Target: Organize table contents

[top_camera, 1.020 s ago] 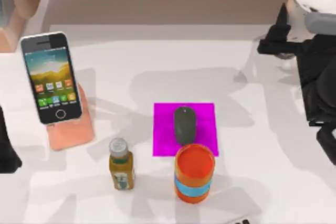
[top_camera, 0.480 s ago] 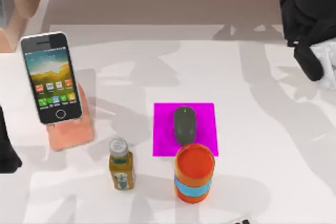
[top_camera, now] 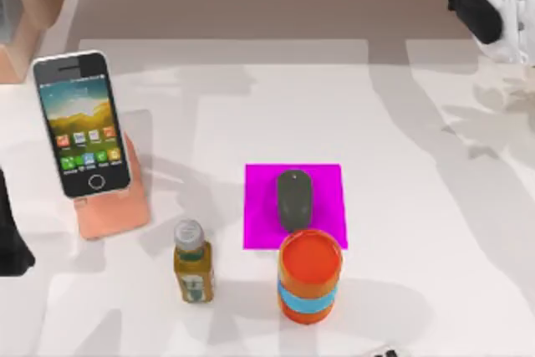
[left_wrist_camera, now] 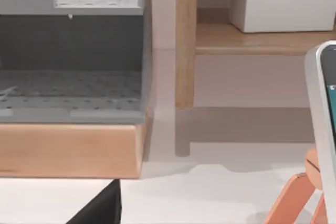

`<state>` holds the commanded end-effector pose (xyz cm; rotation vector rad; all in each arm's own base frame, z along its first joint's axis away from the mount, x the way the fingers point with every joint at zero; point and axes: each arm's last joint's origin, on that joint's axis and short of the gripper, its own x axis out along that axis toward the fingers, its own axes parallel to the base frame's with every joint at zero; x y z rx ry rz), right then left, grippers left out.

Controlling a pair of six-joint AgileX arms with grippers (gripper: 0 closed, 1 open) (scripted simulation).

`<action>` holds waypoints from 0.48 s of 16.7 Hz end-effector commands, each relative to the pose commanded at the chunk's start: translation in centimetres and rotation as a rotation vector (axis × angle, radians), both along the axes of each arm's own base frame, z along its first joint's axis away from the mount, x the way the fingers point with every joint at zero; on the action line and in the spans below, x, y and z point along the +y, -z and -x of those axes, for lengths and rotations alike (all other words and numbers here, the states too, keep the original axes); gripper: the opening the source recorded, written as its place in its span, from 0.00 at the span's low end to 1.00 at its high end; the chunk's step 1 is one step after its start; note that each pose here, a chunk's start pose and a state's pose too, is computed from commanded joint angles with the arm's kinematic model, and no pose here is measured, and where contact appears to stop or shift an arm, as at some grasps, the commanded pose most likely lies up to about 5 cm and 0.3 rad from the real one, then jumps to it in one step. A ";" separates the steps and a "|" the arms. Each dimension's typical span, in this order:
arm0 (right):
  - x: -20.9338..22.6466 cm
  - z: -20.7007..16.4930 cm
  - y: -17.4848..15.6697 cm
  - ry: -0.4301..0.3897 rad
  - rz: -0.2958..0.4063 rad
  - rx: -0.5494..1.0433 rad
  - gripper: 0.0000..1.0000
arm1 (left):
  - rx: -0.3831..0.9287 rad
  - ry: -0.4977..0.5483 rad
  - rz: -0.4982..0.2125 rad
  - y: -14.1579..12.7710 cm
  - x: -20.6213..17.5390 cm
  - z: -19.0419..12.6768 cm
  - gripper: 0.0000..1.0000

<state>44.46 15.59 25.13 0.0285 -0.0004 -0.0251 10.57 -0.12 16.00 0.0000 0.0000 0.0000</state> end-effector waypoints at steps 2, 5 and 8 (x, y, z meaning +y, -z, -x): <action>0.0 -0.7 -0.2 -0.004 0.016 0.042 0.00 | 0.000 0.000 0.000 0.0 0.0 0.0 1.00; 0.1 -1.4 -0.2 -0.010 0.032 0.087 0.00 | 0.000 0.000 0.000 0.0 0.0 0.0 1.00; 0.1 -1.5 -0.2 -0.012 0.035 0.097 0.00 | 0.000 0.000 0.000 0.0 0.0 0.0 1.00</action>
